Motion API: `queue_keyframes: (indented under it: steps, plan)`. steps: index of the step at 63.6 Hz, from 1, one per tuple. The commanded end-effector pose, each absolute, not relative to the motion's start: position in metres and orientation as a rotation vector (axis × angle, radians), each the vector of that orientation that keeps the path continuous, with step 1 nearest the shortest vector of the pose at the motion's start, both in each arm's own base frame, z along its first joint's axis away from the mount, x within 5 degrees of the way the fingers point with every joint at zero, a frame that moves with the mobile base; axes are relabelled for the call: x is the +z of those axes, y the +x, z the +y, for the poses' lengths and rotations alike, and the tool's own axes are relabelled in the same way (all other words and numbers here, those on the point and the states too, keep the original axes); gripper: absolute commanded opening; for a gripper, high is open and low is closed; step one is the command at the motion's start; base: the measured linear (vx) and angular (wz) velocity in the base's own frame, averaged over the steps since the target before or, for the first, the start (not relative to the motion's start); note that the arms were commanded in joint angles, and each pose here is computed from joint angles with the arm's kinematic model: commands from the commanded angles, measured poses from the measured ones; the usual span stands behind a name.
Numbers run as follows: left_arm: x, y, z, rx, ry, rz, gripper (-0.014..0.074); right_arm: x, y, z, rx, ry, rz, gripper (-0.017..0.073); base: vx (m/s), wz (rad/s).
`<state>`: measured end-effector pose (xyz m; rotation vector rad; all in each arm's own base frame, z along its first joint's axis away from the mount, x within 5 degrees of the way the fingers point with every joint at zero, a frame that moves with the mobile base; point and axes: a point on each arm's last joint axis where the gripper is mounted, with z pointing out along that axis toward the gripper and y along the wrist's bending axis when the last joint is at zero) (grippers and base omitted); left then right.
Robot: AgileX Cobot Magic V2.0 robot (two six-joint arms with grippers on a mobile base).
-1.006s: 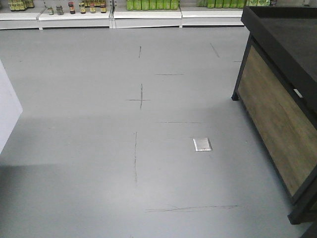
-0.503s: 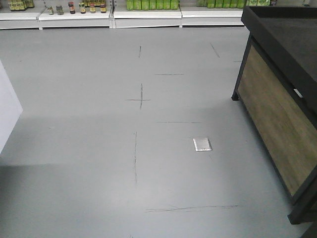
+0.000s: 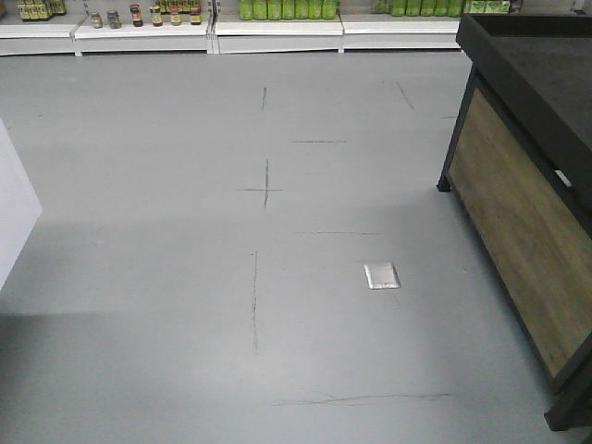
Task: Pick three apples into basket with both arms
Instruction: 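Drive the base forward across the grey floor toward the fruit tables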
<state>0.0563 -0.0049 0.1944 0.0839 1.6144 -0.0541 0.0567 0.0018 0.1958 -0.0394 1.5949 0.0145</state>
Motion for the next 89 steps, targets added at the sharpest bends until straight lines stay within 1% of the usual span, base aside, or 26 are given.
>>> queue_keyframes:
  steps: [1,43,89]
  plan:
    - [0.1994,0.0562,-0.0048,-0.063,0.069,1.543,-0.0006,0.1987,0.0564,0.0017,0.006,-0.041,1.520,-0.0008,0.11,0.00]
    - [0.1994,0.0562,-0.0048,-0.063,0.069,1.543,-0.0006,0.1987,0.0564,0.0017,0.006,-0.041,1.520,-0.0008,0.16,-0.06]
    - [0.1994,0.0562,-0.0048,-0.063,0.069,1.543,-0.0006,0.1987,0.0564,0.0017,0.006,-0.041,1.520,-0.0008,0.19,0.06]
